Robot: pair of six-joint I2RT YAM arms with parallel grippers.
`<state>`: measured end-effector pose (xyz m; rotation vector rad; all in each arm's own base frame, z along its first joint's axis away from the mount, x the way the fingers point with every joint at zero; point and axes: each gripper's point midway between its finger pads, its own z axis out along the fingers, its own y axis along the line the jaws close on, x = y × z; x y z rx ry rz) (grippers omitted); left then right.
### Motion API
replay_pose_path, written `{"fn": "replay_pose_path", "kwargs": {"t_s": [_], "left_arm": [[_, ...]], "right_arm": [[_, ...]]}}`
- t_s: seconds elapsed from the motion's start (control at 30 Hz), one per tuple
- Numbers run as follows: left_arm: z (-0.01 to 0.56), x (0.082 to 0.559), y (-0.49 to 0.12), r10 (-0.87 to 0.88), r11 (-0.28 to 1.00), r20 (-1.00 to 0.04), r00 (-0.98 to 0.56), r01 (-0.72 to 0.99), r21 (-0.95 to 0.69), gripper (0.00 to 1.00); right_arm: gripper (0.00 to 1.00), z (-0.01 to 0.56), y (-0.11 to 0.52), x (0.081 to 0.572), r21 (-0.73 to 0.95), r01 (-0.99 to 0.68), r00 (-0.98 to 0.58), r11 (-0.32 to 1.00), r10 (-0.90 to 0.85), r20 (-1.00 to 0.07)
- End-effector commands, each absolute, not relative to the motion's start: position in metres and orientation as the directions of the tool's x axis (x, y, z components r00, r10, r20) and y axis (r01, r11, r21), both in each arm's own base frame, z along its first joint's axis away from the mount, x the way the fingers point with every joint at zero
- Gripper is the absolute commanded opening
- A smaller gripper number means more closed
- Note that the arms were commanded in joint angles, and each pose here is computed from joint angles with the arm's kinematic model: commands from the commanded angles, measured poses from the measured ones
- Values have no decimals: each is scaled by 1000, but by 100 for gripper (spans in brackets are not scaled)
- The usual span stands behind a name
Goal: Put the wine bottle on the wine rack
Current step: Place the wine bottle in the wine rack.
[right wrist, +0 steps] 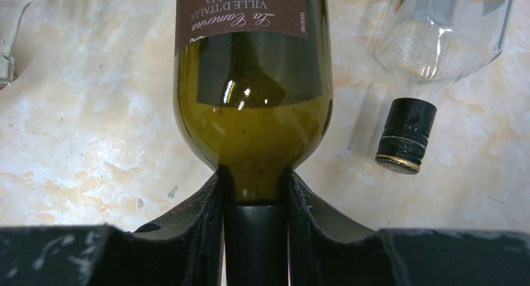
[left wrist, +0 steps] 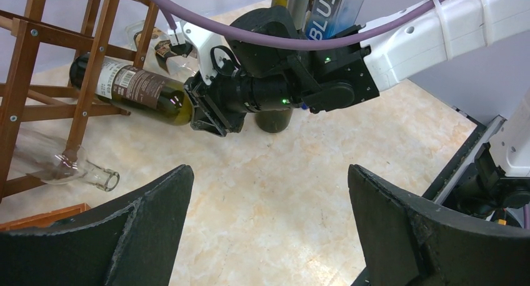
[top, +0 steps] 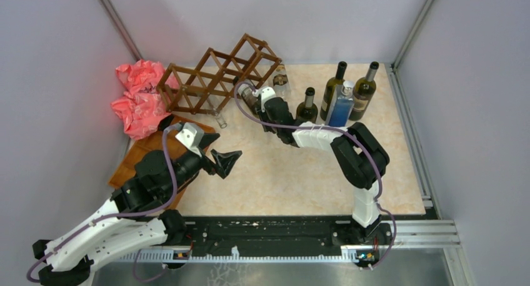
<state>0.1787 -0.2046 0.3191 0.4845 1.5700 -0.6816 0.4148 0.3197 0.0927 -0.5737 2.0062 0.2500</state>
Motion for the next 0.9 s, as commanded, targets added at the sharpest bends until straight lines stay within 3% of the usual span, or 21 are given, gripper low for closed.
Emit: {"fn": "replay_pose_path", "kwargs": {"t_s": [0.0, 0.87], "left_arm": [[339, 179, -203, -122, 730, -989, -81, 668, -145, 99], [338, 181, -204, -118, 734, -989, -84, 663, -144, 99]], "right_arm": [[0, 194, 355, 448, 1, -514, -159, 858, -94, -983], [0, 192, 366, 454, 17, -527, -174, 850, -89, -981]]}}
